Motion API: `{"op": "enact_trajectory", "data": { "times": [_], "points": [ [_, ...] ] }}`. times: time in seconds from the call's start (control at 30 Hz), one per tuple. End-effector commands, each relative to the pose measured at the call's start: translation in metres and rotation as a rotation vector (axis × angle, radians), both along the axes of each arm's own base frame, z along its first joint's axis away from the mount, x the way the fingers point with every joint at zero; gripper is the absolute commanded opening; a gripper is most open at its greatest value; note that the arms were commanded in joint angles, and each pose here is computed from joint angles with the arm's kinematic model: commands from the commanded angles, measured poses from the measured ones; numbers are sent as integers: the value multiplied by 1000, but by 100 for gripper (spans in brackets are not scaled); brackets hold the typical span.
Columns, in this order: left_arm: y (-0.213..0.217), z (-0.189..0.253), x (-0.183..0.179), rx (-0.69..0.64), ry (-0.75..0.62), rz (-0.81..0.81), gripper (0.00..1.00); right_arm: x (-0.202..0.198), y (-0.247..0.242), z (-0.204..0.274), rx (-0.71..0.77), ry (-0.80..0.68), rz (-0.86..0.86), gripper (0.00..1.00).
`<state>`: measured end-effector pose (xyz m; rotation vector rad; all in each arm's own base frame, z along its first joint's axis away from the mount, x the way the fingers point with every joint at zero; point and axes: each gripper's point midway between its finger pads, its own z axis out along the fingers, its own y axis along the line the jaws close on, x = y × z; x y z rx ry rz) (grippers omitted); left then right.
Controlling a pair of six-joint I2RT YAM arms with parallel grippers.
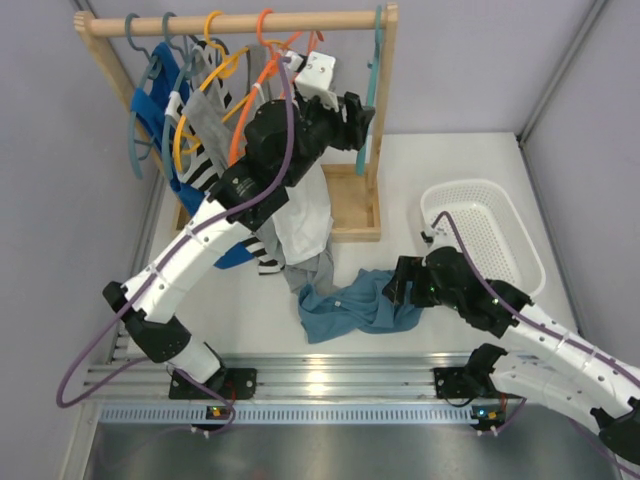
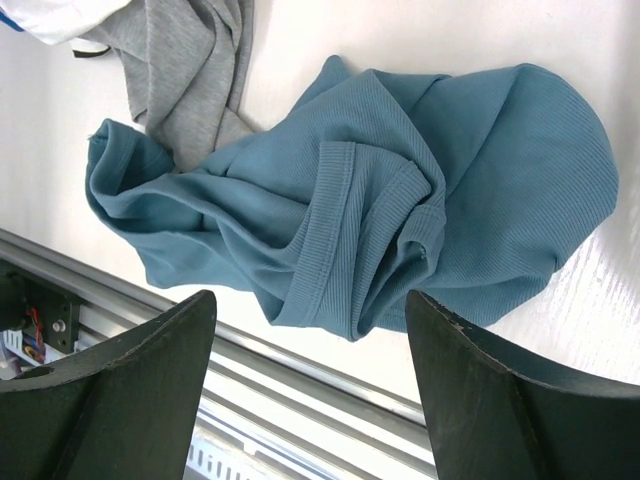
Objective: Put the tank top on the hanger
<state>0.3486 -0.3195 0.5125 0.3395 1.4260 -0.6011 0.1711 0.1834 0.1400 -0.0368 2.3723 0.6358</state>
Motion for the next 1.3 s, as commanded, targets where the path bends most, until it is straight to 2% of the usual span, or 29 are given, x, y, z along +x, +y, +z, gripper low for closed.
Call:
{"op": "enact_trajectory", "data": {
  "times": [0.0,0.27,0.53,1.2,1.27],
  "points": [
    [-5,16,5,7,-74,41,64,0,7,7,40,-27,11,76],
    [-19,-1,11,100,-90,120,64,-3,4,3,38,-21,9,76],
    [-12,-6,19,149,-92,221,63,-4,4,3,41,-20,11,76],
    [-19,-13,27,216,-89,272,54,-6,5,6,54,-20,20,76],
    [-19,-14,28,220,-88,277,50,-6,5,5,53,-17,20,75]
  ]
}}
